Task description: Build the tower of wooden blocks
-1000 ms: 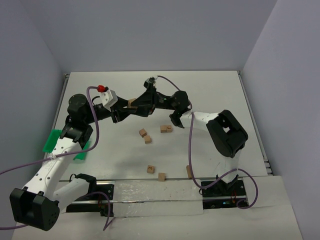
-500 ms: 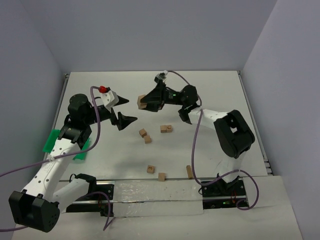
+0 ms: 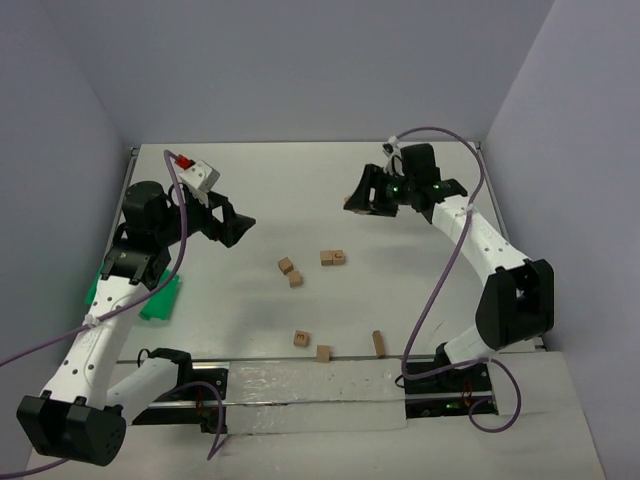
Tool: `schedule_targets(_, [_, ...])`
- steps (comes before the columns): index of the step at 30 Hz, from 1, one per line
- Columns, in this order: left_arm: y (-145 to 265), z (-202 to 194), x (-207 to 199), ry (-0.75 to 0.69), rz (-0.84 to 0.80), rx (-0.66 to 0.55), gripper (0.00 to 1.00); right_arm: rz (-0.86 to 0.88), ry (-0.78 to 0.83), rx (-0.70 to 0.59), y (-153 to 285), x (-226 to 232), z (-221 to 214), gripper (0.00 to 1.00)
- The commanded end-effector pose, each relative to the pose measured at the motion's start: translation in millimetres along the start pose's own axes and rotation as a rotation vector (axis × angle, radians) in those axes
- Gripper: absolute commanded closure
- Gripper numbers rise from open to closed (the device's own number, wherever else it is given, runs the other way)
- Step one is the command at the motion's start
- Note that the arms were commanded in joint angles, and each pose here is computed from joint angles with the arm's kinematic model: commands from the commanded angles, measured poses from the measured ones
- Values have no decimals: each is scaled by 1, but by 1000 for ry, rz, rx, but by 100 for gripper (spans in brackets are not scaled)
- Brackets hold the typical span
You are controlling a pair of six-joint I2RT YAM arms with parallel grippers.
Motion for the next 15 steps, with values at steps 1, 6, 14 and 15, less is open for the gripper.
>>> schedule_targets(1, [8, 4, 4, 85, 71, 9, 1, -577, -41, -101, 40, -102, -8, 100])
schedule_targets(6, [9, 3, 4, 104, 77, 14, 1, -824, -104, -173, 39, -133, 7, 100])
schedule_targets(14, [10, -2, 3, 118, 83, 24, 1, -935, -163, -126, 17, -165, -3, 100])
schedule_targets(15, [10, -3, 3, 119, 82, 25, 1, -944, -166, -121, 15, -168, -4, 100])
Point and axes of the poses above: each gripper's point midway between its finger pads, its own y axis back along the fingers, its own x axis along the line the jaws close on, z = x × y, the point moved 5 cm from there along y, back along the fingers, and after that the axes turned 15 degrees about -y, right-handed, at the moved point
